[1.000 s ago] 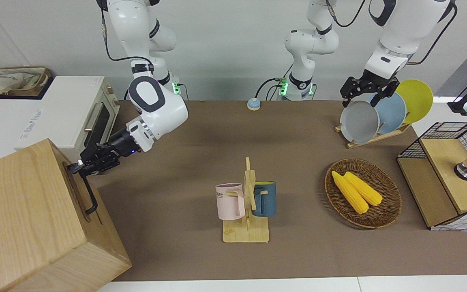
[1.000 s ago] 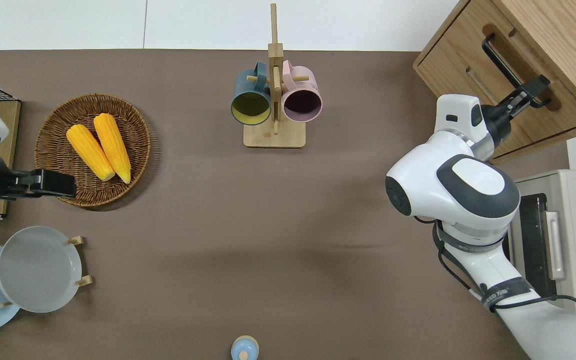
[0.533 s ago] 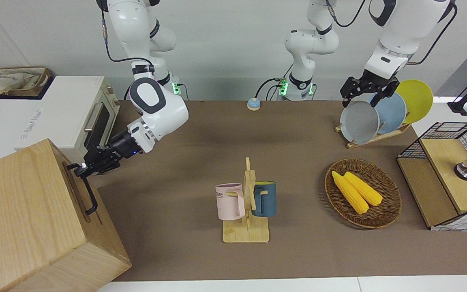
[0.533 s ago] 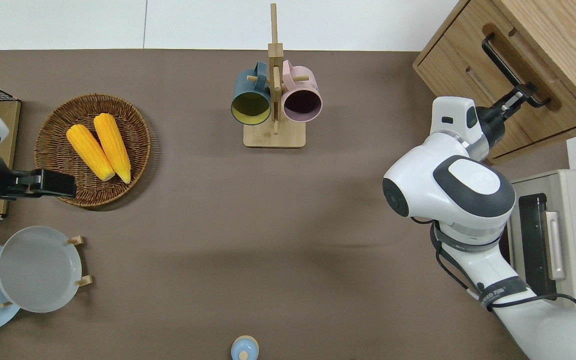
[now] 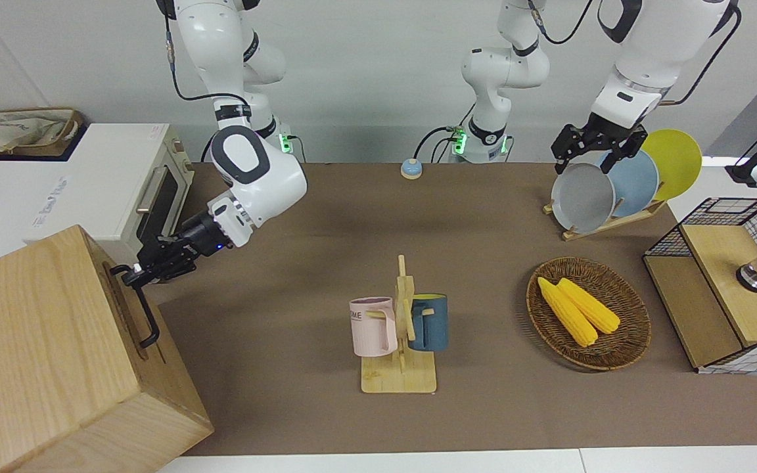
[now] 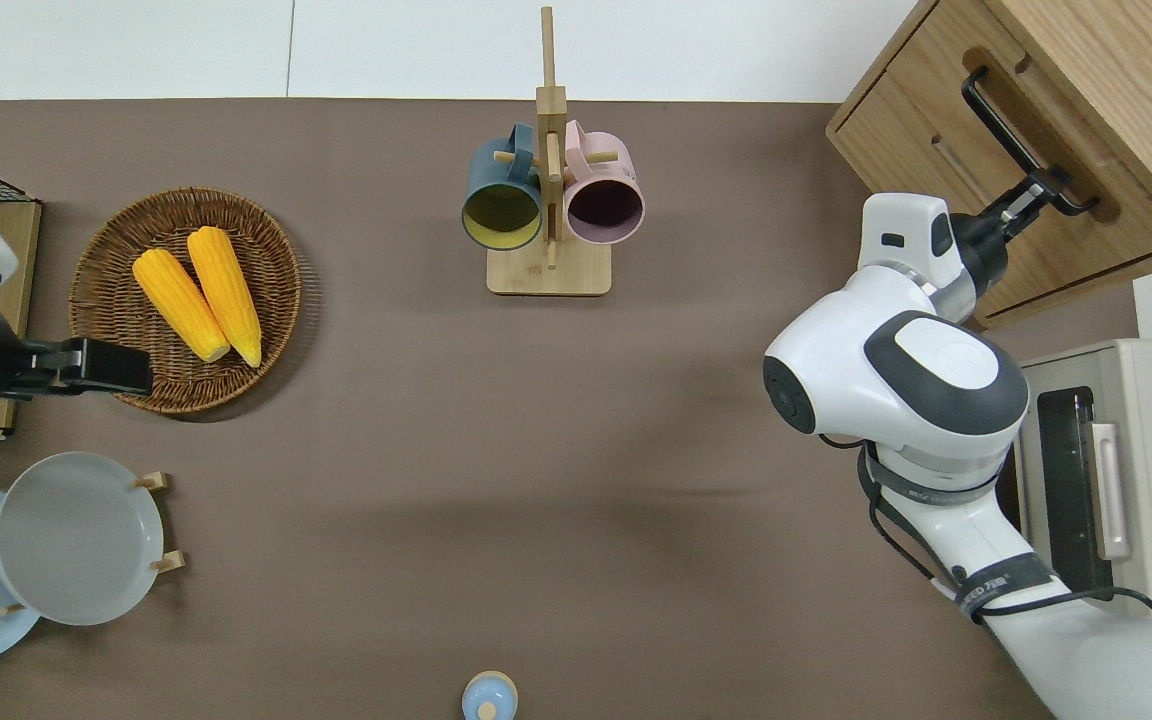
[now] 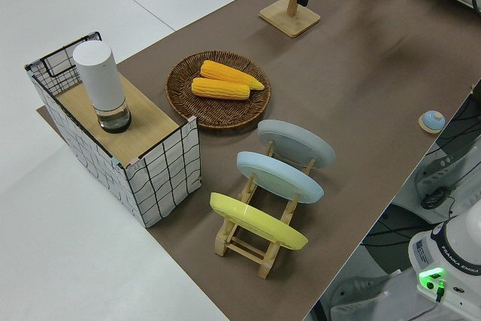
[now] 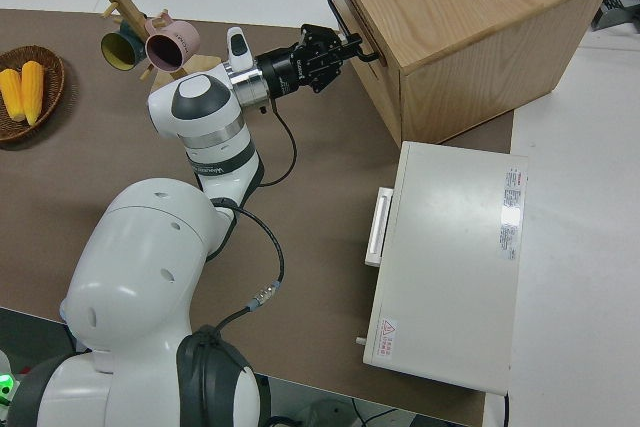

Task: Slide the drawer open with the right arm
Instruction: 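Close the right gripper around the black drawer handle, then pull the handle toward the robot with the right gripper, sliding the drawer out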

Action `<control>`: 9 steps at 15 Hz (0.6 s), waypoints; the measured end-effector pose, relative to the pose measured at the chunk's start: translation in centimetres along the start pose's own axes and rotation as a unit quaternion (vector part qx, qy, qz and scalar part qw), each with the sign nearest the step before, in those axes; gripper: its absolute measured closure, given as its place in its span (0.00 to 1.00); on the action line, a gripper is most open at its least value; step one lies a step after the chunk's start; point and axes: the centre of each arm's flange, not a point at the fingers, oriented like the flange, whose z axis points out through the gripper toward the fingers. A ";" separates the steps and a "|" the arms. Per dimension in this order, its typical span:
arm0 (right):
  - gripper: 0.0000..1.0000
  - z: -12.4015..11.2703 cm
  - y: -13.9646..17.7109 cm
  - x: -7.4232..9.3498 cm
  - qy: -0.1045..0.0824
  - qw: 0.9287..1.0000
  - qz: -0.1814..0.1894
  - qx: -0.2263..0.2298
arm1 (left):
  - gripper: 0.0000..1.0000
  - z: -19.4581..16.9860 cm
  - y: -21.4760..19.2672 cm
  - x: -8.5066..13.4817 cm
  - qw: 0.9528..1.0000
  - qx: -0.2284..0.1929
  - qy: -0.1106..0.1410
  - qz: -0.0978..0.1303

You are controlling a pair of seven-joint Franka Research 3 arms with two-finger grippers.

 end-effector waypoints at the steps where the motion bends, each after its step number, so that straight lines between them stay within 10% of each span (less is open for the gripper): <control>1: 0.80 -0.1 0.0 0.0 -0.001 1.000 0.000 0.000 | 0.00 0.0 0.0 0.0 1.000 0.000 0.000 0.000; 9: 0.80 -4.4 -0.3 1.2 -0.027 1.000 0.010 0.012 | 0.00 0.0 0.0 0.0 1.000 0.000 0.000 0.000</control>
